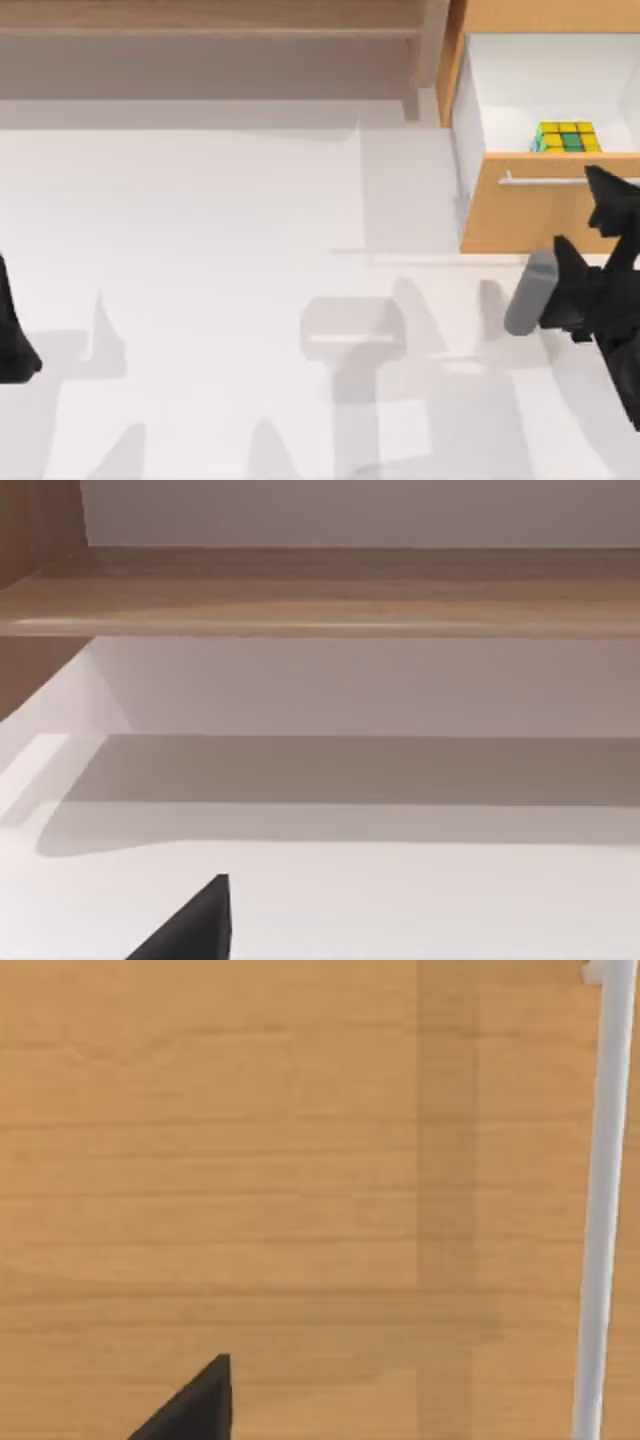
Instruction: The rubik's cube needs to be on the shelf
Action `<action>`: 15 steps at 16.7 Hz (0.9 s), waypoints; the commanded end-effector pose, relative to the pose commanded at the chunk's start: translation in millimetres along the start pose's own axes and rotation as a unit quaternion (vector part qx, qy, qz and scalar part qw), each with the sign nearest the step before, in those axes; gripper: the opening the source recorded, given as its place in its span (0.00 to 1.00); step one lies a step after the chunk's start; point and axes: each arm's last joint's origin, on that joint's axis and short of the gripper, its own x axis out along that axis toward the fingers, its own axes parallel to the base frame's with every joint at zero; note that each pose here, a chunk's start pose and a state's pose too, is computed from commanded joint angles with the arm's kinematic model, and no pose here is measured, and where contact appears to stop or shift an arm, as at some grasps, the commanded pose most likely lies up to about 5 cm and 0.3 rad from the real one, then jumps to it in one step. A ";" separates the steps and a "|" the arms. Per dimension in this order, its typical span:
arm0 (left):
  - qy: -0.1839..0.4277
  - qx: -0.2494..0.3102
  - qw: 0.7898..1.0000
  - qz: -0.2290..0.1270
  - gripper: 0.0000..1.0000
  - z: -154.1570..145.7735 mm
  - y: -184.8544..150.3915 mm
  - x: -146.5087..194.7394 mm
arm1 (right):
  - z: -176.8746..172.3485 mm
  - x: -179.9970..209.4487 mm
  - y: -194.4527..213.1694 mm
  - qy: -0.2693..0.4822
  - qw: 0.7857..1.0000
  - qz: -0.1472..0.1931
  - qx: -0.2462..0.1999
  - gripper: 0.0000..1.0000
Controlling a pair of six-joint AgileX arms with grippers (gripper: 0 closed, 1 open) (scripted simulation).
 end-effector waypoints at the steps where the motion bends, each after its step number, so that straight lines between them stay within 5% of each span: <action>1: 0.000 0.000 1.000 0.000 1.00 0.0 0.0 0.0 | 9.9 4.0 -3.2 -0.025 1.000 0.002 0.015 1.00; 4: 0.000 0.000 1.000 0.000 1.00 0.0 0.0 0.0 | 42.6 21.3 -15.3 -0.094 0.993 0.025 0.073 1.00; 8: 0.000 0.000 1.000 0.000 1.00 0.0 0.0 0.0 | 77.1 61.4 -39.1 -0.127 0.973 0.098 0.166 1.00; 15: 0.000 0.000 1.000 0.000 1.00 0.0 0.0 0.0 | 77.9 151.5 -103.2 0.000 0.897 0.269 0.350 1.00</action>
